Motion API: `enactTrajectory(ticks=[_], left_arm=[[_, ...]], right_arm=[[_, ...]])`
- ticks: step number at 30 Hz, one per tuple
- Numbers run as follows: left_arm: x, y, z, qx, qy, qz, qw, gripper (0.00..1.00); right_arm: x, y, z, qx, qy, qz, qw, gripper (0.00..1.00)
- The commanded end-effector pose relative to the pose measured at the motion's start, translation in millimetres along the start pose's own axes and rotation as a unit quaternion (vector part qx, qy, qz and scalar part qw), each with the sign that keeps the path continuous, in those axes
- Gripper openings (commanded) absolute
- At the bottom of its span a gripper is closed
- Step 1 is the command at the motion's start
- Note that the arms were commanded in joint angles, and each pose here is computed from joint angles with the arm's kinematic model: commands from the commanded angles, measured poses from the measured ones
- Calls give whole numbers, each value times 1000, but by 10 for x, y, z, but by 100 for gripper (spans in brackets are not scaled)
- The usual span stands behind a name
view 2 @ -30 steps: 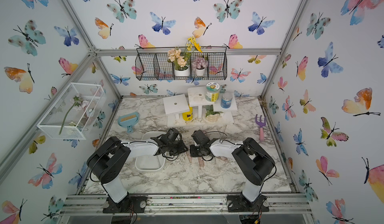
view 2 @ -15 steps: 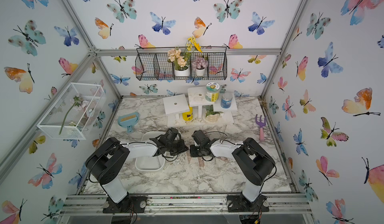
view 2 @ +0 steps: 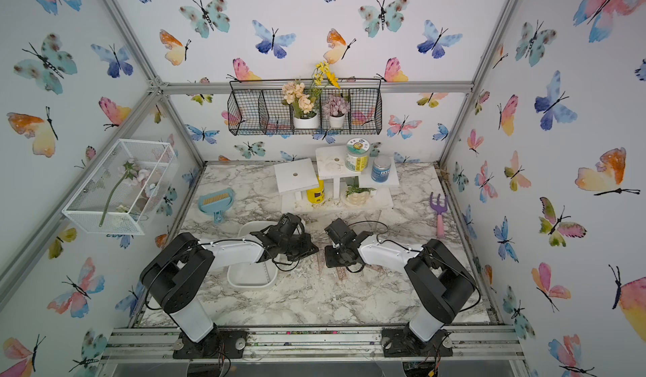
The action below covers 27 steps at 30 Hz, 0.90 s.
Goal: Put the scattered rulers into the storage box
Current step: Pick up the ruler from the center of the board, then place the ruler in the storage box.
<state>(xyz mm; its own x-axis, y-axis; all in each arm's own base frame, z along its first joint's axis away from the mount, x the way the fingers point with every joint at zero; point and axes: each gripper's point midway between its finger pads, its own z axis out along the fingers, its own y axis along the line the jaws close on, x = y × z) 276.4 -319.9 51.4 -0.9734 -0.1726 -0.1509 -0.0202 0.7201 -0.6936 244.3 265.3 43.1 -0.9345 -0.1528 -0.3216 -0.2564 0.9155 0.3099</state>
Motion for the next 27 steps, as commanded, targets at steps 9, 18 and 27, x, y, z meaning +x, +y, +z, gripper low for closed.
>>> enactTrajectory(ticks=[9,18,27], left_arm=[[-149,-476,-599,9,-38,57,998,0],[-431,-398,-1386,-7,-104,58,993,0],[-572,292,-1976,-75,-154,22,985,0]], right_arm=[[-359,40,-636,18,-72,-14,997,51],[-420,117,-616,4,-75,-17,997,50],[-503,276,-590,-24,-71,-29,997,51]])
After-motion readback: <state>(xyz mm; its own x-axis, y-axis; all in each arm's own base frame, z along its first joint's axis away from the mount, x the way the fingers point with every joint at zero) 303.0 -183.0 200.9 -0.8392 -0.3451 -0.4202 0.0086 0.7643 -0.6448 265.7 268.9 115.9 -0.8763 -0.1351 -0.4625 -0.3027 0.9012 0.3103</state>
